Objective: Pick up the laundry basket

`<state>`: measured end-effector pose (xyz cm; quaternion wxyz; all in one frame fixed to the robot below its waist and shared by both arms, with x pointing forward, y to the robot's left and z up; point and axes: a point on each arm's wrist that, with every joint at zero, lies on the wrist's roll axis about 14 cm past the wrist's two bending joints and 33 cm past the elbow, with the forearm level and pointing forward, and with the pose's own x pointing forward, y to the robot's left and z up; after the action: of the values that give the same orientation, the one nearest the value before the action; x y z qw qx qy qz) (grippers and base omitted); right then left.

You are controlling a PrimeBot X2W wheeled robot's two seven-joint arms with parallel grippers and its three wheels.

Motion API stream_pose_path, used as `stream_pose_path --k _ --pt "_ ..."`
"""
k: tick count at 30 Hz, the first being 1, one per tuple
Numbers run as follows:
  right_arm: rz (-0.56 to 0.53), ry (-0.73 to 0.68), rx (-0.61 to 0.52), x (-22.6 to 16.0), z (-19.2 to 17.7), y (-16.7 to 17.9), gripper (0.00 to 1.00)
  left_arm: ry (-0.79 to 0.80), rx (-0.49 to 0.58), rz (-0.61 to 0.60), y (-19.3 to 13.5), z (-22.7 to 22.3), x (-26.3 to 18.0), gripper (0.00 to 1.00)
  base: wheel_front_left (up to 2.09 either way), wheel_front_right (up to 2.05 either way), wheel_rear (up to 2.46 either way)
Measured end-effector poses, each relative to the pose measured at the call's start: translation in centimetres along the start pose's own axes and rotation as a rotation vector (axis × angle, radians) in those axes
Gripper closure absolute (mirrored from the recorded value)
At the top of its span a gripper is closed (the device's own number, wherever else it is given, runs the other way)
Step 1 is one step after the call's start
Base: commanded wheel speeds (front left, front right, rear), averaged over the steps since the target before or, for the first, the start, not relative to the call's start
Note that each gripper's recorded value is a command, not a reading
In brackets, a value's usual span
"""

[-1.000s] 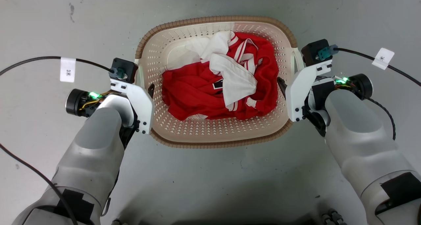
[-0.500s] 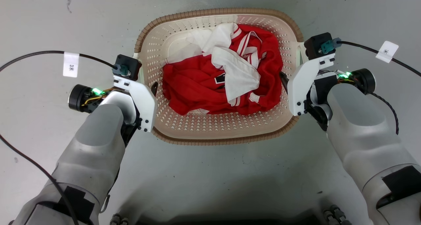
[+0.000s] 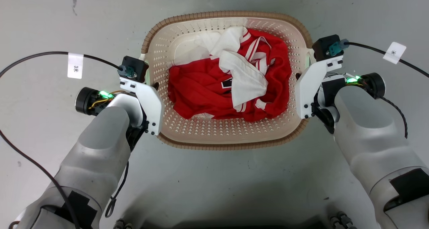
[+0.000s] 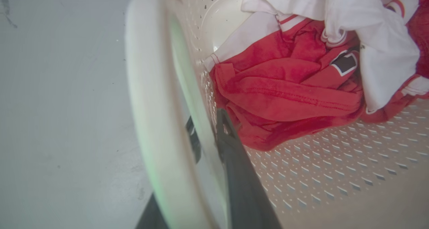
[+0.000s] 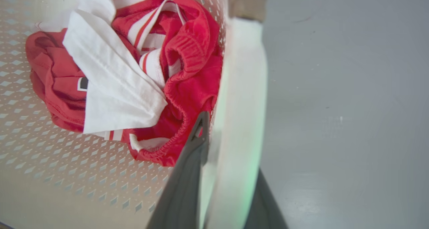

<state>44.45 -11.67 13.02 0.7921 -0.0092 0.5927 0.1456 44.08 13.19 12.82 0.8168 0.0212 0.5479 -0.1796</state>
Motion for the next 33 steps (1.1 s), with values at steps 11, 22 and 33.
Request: stream_pose_path --k 11,22,33 --pt "-0.027 0.101 -0.035 -4.6 0.0 0.2 1.00 0.042 0.043 -0.054 -1.7 1.6 -4.4 1.00 0.00 0.00 0.00" --pt "-0.048 0.166 -0.059 -12.5 0.5 1.8 1.00 0.079 0.113 -0.107 -3.6 3.3 -12.8 1.00 0.00 0.00 0.00" --pt "-0.091 0.114 -0.126 -19.8 2.1 3.3 1.00 0.033 0.167 -0.097 -4.6 5.3 -20.5 1.00 0.00 0.00 0.00"
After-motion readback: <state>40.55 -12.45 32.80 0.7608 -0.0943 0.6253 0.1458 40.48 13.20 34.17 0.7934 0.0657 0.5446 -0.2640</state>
